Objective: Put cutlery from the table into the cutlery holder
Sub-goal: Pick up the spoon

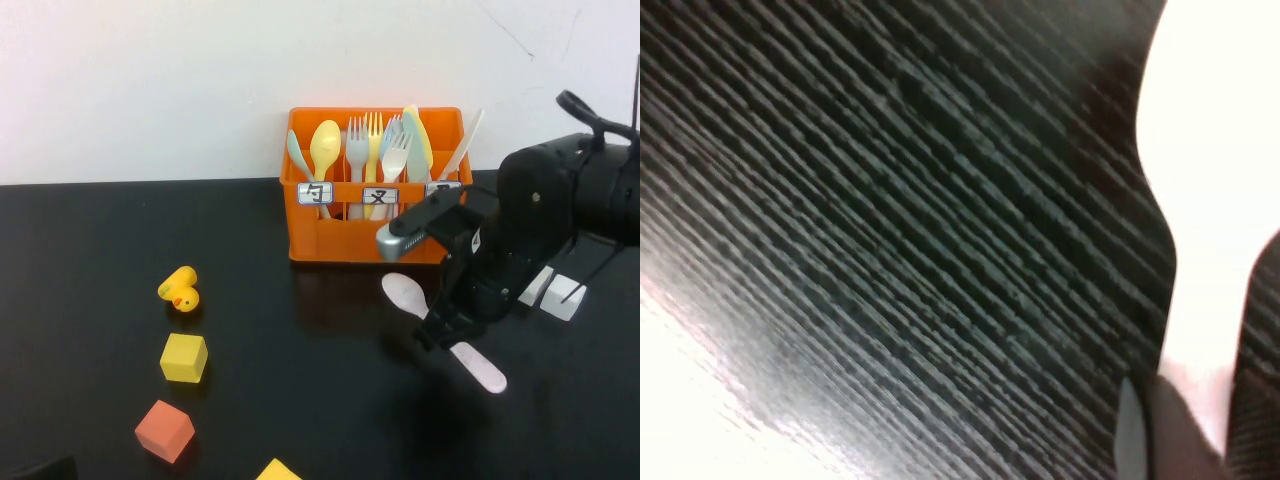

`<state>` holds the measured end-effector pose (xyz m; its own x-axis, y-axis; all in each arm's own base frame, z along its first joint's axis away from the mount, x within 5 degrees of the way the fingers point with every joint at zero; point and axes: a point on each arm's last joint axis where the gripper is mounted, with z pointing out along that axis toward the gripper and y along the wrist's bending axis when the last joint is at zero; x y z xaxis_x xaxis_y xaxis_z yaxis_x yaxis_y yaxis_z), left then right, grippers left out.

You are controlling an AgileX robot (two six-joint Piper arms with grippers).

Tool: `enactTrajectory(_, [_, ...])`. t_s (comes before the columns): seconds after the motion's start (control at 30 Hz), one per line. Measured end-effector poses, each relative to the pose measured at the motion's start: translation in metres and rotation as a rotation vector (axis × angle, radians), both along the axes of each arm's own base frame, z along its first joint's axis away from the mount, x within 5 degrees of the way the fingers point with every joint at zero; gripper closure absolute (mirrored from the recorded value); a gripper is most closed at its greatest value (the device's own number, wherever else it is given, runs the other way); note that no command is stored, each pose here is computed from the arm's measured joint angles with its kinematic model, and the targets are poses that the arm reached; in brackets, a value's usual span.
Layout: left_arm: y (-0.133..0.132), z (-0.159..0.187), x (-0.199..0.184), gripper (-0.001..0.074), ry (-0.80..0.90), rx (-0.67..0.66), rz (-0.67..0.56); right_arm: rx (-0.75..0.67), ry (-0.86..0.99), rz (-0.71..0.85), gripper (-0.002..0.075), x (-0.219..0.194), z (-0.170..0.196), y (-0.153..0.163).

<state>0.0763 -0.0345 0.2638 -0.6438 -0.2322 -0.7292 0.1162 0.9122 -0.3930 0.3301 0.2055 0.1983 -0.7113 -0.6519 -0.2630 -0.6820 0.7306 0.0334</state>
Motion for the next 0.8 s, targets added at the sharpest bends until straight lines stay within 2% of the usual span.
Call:
enactTrajectory(0.13, [0.000, 0.000, 0.000, 0.0736, -0.002, 0.001, 0.000, 0.039, -0.025, -0.013, 0.0601, -0.001, 0.009, 0.001])
enactTrajectory(0.2, [0.000, 0.000, 0.000, 0.0736, -0.002, 0.001, 0.000, 0.072, -0.059, -0.022, 0.0664, 0.000, 0.017, 0.002])
enactTrajectory(0.3, [0.000, 0.000, 0.000, 0.0736, -0.002, 0.001, 0.000, 0.115, -0.119, -0.031, 0.0711, 0.000, 0.031, 0.003])
enactTrajectory(0.5, [0.000, 0.000, 0.000, 0.0736, -0.004, 0.000, 0.000, 0.182, -0.213, -0.040, 0.0727, -0.001, 0.059, 0.002])
enactTrajectory(0.57, [0.000, 0.000, 0.000, 0.0736, -0.006, -0.001, 0.000, 0.182, -0.218, -0.030, 0.0727, -0.001, 0.060, 0.003])
enactTrajectory(0.67, [0.000, 0.001, 0.000, 0.0736, -0.008, -0.002, 0.000, 0.163, -0.165, 0.087, 0.0721, -0.004, 0.051, 0.006])
enactTrajectory(0.73, [0.000, 0.001, 0.000, 0.0736, -0.008, -0.002, 0.000, 0.187, -0.097, 0.183, 0.0687, -0.007, 0.038, 0.013])
enactTrajectory(0.8, [0.000, 0.001, 0.000, 0.0736, -0.010, -0.003, 0.000, 0.236, -0.037, 0.243, 0.0606, -0.009, 0.027, 0.021])
